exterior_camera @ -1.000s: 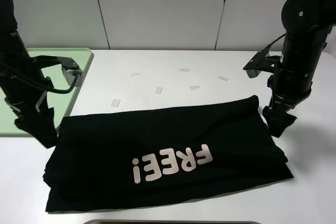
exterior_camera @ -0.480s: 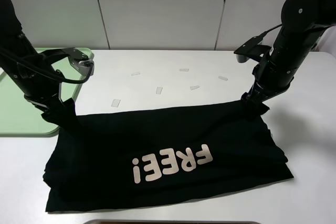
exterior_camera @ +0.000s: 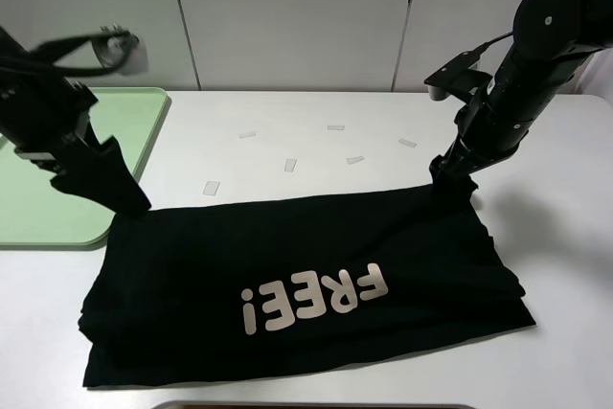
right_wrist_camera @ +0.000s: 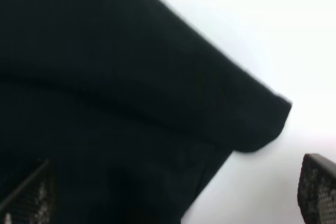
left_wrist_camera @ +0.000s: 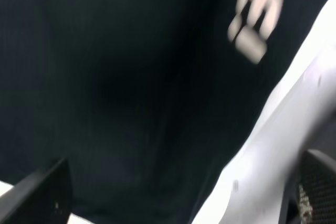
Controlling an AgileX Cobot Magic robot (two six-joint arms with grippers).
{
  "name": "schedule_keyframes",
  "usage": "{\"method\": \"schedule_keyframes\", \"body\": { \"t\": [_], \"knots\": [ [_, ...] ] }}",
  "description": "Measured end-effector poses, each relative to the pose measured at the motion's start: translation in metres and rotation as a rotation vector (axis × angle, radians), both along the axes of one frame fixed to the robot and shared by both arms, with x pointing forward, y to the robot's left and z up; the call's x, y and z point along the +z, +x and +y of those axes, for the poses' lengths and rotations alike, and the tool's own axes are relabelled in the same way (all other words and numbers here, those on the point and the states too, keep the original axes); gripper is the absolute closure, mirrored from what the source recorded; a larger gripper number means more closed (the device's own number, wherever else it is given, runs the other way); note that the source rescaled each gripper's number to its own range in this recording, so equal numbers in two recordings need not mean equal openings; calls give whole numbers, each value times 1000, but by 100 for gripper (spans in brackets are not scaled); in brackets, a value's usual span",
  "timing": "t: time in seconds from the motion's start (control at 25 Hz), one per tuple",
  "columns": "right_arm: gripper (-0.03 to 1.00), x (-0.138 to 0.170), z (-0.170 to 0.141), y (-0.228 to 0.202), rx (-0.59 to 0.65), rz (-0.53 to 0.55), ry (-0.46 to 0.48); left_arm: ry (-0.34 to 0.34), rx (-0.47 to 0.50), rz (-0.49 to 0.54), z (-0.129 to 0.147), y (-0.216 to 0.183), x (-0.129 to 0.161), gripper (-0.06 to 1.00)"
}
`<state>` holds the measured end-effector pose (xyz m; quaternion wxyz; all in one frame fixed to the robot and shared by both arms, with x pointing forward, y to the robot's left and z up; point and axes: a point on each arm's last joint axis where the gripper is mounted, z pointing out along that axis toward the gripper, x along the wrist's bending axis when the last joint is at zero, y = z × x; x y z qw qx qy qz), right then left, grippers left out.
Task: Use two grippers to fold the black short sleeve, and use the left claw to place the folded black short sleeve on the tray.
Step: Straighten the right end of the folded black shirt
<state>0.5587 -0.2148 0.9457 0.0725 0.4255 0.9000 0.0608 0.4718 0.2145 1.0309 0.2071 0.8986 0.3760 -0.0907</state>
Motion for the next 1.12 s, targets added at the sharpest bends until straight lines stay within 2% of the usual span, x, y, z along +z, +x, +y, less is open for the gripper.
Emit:
{"method": "schedule_keyframes", "body": {
  "t": [0.04, 0.08, 0.2, 0.32, 0.4, 0.52, 0.64, 0.76, 0.84, 1.04, 1.12],
  "knots": [
    [-3, 0, 0, 1, -7, -13, 5, -30, 6, -52, 0, -8, 15, 11],
    [-3, 1, 1, 3, -28, -33, 18, -30, 6, -52, 0, -8, 15, 11],
    [-3, 1, 2, 5, -46, -50, 28, -120, 15, -210, 2, -39, 57, 11],
    [-3, 1, 2, 5, -55, -51, 31, -175, -17, -422, 12, -97, 102, 11],
    [-3, 1, 2, 5, -60, -52, 35, -180, -34, -538, 20, -130, 118, 11],
    [-3, 1, 3, 5, -69, -49, 47, -119, -28, -699, 35, -175, 129, 11],
    [-3, 1, 3, 5, -76, -47, 56, -93, 107, -806, 51, -209, 131, 11],
    [-3, 1, 4, 5, -83, -48, 62, -117, 287, -878, 64, -234, 128, 11],
    [-3, 1, 4, 5, -83, -49, 62, -128, 368, -925, 71, -247, 120, 11],
    [-3, 1, 4, 5, -83, -53, 63, -163, 429, -1020, 79, -268, 91, 11],
    [-3, 1, 4, 5, -83, -53, 63, -172, 439, -1024, 80, -272, 75, 11]
  ]
}}
